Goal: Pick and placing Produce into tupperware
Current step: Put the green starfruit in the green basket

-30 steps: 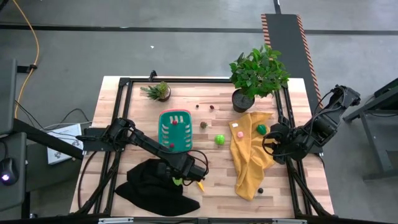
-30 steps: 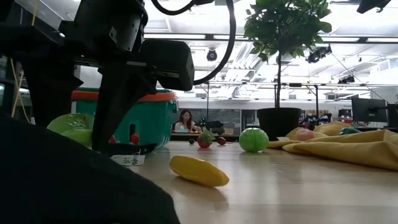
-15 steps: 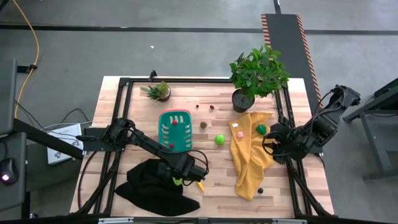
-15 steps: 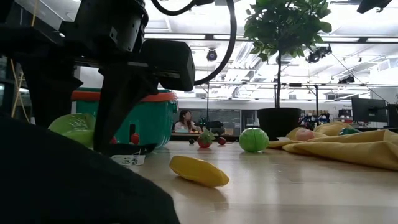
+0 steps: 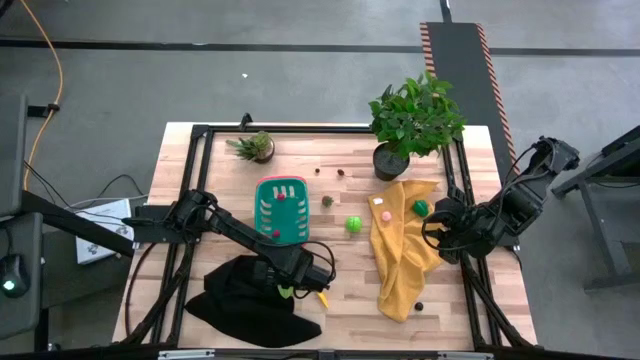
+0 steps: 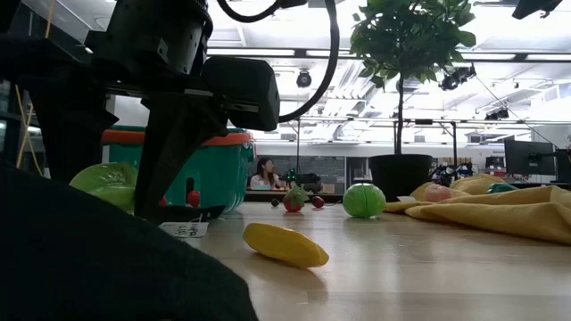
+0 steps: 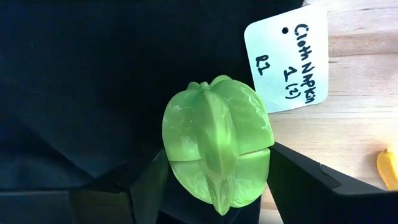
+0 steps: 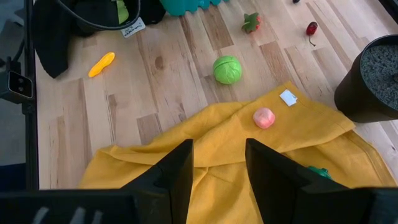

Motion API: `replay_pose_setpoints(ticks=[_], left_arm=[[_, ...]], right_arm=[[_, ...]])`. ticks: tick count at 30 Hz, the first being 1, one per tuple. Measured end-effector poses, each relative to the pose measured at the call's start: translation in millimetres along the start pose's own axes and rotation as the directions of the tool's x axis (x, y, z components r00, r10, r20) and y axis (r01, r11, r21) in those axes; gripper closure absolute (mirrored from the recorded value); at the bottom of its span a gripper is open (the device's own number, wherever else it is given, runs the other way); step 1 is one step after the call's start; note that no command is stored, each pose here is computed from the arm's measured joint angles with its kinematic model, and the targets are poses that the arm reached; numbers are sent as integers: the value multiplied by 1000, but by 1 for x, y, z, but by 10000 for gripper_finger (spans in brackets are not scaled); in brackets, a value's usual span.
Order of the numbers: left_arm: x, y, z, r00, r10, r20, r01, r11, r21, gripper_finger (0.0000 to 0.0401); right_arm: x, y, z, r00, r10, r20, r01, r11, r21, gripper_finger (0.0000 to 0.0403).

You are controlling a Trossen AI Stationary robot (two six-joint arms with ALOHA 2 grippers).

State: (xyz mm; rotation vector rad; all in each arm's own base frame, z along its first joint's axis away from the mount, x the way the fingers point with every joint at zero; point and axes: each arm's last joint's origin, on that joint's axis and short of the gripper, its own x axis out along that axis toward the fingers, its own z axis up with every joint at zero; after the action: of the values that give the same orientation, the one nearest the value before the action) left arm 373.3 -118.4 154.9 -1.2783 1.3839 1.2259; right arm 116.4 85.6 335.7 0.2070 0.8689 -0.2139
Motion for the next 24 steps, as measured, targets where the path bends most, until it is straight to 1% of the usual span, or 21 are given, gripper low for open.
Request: replay_pose_setpoints(ticks=[9,24], left_arm=[[0,0,0,1000,1,0,-1,1000,0,178],[0,0,0,1000,0,2,0,1000,1,173]], right_arm=[[0,0,0,1000,0,0,0,1000,0,265],[0,0,0,1000,1,0,-1,1000,1,265]])
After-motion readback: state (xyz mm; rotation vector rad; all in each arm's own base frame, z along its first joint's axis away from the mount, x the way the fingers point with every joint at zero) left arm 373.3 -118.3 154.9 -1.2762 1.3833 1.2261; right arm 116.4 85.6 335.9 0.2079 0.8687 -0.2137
